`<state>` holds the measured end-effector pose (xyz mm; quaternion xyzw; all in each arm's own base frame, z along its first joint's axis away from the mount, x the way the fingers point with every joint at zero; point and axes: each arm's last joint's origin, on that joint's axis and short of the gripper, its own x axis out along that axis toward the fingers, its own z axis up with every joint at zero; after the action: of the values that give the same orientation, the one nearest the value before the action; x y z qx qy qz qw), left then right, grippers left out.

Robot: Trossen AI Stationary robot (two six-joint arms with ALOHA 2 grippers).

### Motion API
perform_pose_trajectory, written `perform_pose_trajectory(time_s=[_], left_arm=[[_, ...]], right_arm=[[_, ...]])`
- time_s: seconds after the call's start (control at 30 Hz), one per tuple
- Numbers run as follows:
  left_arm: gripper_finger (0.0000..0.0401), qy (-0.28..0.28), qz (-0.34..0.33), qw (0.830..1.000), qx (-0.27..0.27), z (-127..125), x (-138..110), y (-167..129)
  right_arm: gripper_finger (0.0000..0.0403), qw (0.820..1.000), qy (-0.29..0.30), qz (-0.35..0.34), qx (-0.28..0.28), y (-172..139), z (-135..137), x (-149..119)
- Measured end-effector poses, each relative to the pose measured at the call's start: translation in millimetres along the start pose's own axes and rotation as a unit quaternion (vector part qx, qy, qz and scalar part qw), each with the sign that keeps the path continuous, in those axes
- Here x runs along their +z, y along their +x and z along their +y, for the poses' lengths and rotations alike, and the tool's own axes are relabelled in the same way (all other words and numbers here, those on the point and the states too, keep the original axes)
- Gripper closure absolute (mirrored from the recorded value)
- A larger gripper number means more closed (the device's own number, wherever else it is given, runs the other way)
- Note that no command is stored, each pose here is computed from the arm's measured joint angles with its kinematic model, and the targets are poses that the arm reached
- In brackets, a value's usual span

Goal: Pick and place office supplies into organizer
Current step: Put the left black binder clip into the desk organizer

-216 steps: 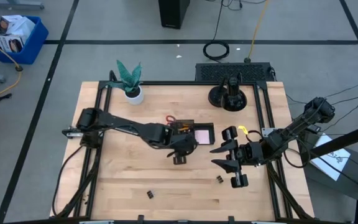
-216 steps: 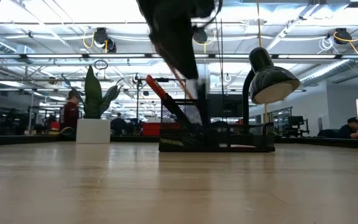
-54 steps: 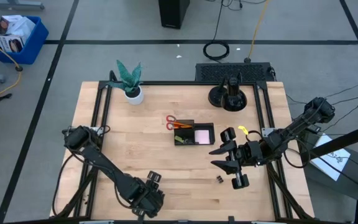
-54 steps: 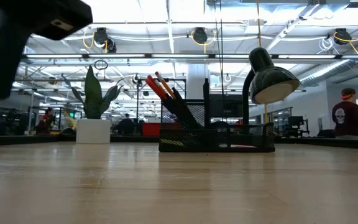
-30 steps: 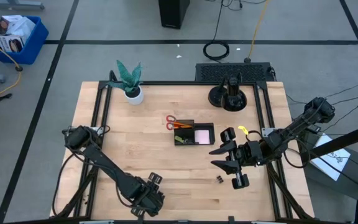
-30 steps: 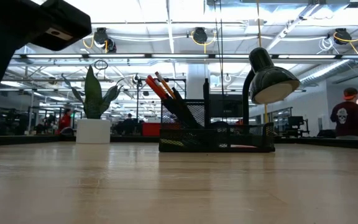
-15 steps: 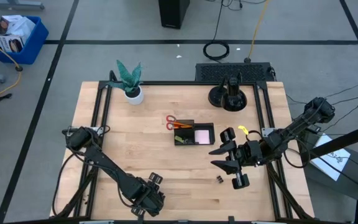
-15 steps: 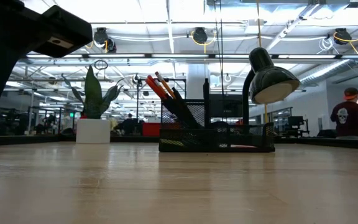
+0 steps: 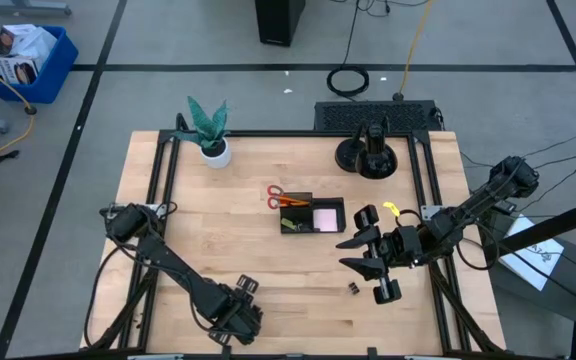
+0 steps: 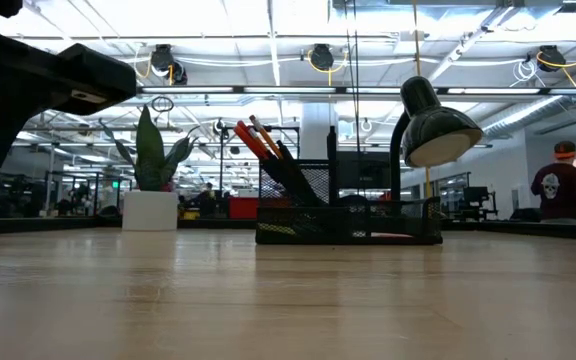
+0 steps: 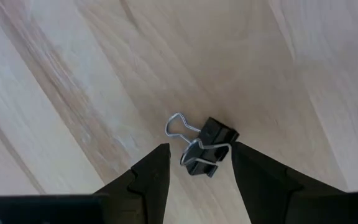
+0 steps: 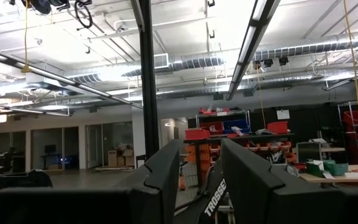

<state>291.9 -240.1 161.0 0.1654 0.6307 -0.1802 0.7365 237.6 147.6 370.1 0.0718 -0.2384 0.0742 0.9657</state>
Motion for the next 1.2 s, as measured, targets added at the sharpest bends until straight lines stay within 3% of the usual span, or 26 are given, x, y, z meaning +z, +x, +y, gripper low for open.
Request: perform_pose_trajectory(time_s=[0.43, 0.8, 0.97, 1.2], left_arm=[[0.0225, 0.004, -0.01, 1.0, -0.002, 1.1, 2.3, 0.0], [0.0304, 0.018, -0.007, 1.0, -0.001, 7.0, 2.8, 0.3], [0.0308, 0.043, -0.006, 0.999, -0.003, 6.8, 2.5, 0.2], [0.0309, 0.036, -0.004, 0.999, -0.01, 9.4, 2.7, 0.3]], right_arm=[[0.0293, 1.0, 0.0, 0.0, 0.0, 0.0, 0.0, 0.0], [0.0293, 1.0, 0.001, 0.0, 0.0, 0.0, 0.0, 0.0], [0.0293, 1.0, 0.001, 0.0, 0.0, 0.0, 0.0, 0.0], [0.0293, 1.0, 0.0, 0.0, 0.0, 0.0, 0.0, 0.0]])
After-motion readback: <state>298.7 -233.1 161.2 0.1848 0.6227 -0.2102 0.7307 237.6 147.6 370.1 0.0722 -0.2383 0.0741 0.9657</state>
